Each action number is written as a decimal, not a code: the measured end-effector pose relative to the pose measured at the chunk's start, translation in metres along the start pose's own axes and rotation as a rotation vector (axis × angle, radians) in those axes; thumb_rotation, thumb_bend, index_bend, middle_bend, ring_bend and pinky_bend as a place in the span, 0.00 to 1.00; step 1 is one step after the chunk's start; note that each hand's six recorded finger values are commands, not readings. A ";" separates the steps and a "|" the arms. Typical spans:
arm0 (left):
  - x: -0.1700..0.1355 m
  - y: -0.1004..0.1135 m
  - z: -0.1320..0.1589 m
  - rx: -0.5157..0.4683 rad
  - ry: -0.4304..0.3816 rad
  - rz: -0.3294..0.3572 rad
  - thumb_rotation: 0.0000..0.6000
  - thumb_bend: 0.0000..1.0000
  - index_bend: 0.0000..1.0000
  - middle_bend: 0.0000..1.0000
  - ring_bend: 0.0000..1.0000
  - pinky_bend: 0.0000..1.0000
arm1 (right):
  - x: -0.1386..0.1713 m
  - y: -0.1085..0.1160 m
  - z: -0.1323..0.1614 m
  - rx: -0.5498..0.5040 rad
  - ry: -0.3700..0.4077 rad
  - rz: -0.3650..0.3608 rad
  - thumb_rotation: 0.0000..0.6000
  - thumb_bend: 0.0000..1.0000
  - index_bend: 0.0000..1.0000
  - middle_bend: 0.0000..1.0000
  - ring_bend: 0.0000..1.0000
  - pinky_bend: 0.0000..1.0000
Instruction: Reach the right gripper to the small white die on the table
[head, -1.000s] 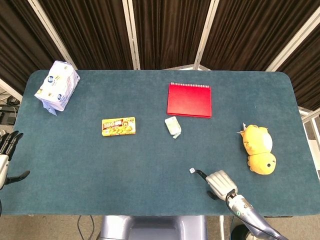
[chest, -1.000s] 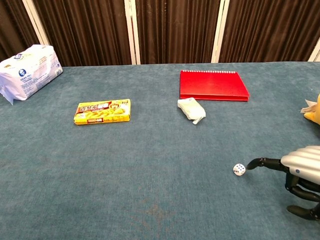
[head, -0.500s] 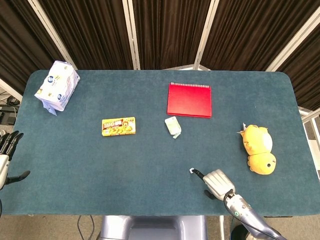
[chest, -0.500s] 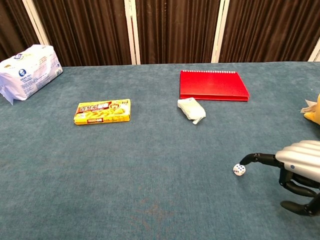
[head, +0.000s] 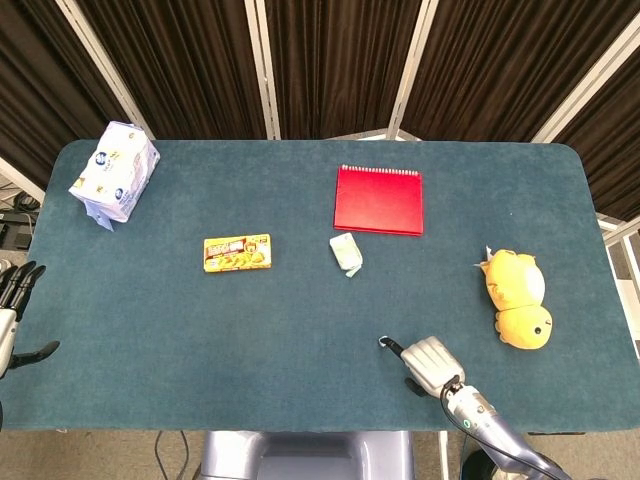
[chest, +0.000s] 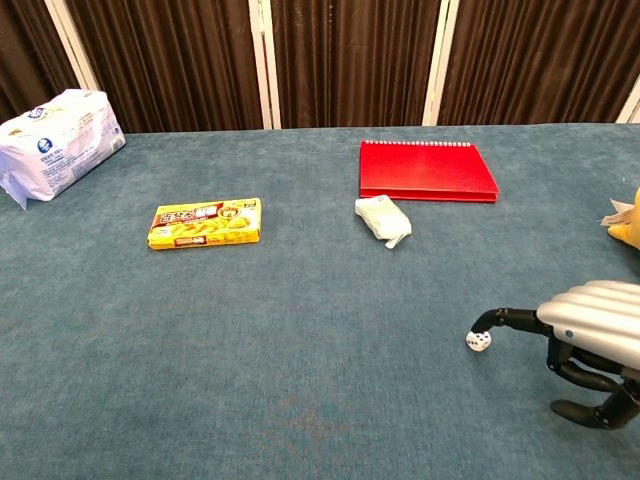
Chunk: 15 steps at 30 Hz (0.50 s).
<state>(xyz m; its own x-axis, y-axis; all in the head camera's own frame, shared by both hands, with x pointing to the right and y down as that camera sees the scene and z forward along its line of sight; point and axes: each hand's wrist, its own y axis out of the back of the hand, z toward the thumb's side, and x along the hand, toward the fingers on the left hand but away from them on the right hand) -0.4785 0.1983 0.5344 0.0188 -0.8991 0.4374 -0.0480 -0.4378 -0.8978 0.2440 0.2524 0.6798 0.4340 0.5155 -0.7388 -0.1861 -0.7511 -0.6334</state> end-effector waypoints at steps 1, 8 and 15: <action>0.000 0.000 0.000 0.000 0.000 0.000 1.00 0.00 0.00 0.00 0.00 0.00 | 0.000 -0.001 -0.001 0.000 -0.002 0.003 1.00 0.40 0.12 0.87 0.85 1.00; 0.000 0.000 0.000 -0.002 0.002 -0.002 1.00 0.00 0.00 0.00 0.00 0.00 | 0.004 -0.006 -0.005 -0.005 -0.013 0.028 1.00 0.40 0.15 0.87 0.85 1.00; 0.000 0.000 0.000 -0.005 0.002 -0.002 1.00 0.00 0.00 0.00 0.00 0.00 | 0.016 -0.015 -0.004 0.006 -0.001 0.055 1.00 0.40 0.15 0.87 0.85 1.00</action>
<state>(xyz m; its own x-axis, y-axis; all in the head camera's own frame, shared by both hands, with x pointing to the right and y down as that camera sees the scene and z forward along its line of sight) -0.4789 0.1980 0.5340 0.0167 -0.8982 0.4392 -0.0526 -0.4394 -0.8967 0.2578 0.2707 0.6784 0.4224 0.4739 -0.7726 -0.2146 -0.7759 -0.5932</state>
